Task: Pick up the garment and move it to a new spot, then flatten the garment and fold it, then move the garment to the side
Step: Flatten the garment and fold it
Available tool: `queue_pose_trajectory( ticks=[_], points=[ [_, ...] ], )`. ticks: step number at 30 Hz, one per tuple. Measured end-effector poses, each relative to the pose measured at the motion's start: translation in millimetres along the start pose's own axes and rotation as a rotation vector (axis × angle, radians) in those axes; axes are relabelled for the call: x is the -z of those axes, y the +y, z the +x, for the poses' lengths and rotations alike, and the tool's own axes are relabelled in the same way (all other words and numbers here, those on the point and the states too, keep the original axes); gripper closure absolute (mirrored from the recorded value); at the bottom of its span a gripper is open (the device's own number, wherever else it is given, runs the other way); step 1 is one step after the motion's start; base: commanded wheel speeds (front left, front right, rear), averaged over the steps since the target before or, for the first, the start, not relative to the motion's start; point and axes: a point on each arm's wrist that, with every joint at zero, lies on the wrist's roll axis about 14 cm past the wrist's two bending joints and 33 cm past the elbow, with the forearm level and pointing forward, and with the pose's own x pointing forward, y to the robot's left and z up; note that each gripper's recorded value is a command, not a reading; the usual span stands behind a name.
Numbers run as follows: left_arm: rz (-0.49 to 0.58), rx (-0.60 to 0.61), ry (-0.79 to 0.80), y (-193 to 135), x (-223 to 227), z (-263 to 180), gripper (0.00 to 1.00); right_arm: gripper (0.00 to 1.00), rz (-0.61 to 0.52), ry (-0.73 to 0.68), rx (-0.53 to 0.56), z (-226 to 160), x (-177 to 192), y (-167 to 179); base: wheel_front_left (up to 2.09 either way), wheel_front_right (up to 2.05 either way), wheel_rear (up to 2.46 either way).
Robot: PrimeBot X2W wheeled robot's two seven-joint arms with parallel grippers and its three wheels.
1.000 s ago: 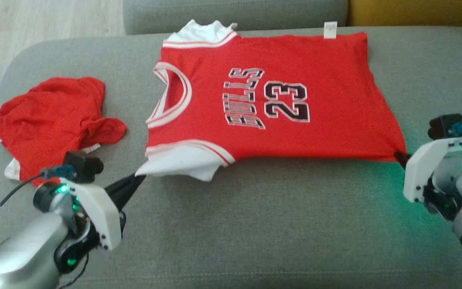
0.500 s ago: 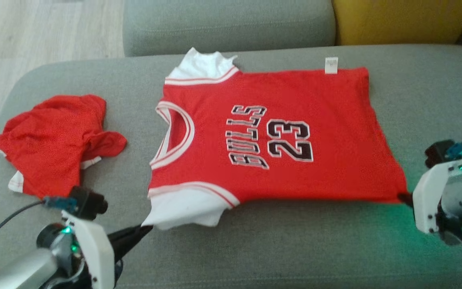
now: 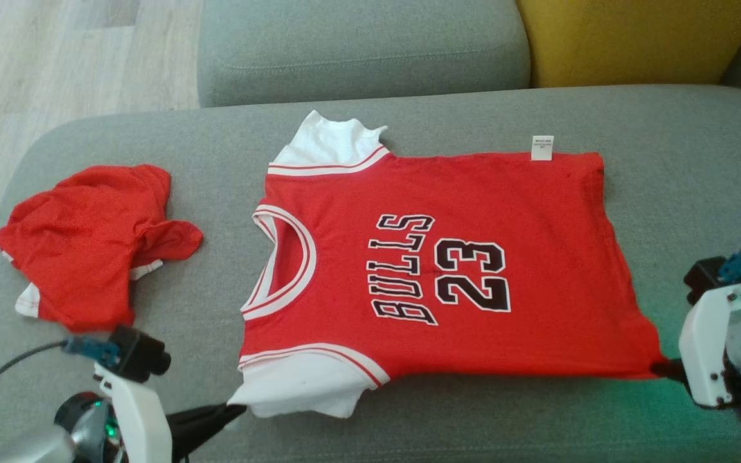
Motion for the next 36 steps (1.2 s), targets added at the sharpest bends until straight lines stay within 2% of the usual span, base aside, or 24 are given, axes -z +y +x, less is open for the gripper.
queue_pose_trajectory(
  ticks=[10, 19, 25, 36],
  points=[
    [0.026, -0.02, -0.101, 9.2, -38.0, 1.6, 1.0, 1.0, 0.019, -0.079, 0.009, -5.3, -23.9, -4.1, 0.0, 0.0, 0.0],
    [0.039, -0.016, -0.184, 22.8, -87.3, 20.6, 1.0, 1.0, 0.009, -0.17, 0.049, -4.3, -78.8, -13.6, 0.0, 0.0, 0.0],
    [0.034, -0.046, -0.169, 48.7, -104.9, 43.6, 1.0, 1.0, 0.0, -0.161, 0.075, 11.6, -100.1, -19.9, 0.0, 0.0, 0.0],
    [0.021, -0.067, -0.148, 76.8, -124.6, 84.4, 1.0, 1.0, 0.026, -0.15, 0.081, 39.1, -115.9, -26.3, 0.0, 0.0, 0.0]
  ],
)
